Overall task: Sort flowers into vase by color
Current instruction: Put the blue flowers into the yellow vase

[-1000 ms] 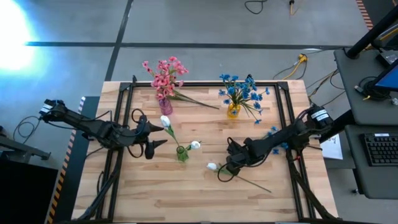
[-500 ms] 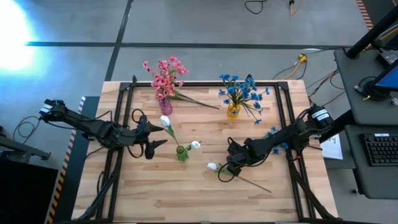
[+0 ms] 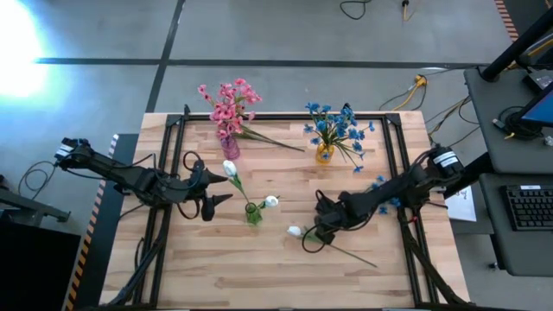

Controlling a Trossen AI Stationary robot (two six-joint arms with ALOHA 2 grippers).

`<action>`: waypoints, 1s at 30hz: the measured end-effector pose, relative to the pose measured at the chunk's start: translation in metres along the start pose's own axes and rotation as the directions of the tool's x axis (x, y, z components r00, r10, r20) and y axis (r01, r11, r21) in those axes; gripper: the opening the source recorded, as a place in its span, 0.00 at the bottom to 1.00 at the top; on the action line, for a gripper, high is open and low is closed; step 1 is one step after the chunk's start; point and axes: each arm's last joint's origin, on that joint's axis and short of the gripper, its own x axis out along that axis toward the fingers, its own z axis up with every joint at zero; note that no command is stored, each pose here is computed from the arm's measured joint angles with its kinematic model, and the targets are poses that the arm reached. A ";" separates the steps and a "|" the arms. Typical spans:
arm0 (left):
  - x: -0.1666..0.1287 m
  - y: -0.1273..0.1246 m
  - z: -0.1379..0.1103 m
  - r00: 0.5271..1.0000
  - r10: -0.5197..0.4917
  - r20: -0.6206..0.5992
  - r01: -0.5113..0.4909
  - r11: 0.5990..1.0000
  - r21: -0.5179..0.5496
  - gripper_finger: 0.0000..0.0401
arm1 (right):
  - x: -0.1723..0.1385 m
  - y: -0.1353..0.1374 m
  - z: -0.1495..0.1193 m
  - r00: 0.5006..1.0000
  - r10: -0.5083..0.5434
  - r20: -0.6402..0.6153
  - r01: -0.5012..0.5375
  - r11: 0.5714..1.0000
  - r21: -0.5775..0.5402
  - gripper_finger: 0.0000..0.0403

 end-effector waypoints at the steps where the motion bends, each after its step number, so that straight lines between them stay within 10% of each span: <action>1: 0.000 0.000 0.000 1.000 0.000 0.000 0.000 1.000 -0.003 0.67 | -0.003 0.001 0.003 1.000 0.008 0.006 -0.008 1.000 0.005 0.02; 30: 0.000 0.001 0.000 1.000 0.022 0.009 -0.022 1.000 -0.007 0.67 | -0.001 0.002 0.019 0.996 -0.085 0.030 0.084 0.996 0.032 0.02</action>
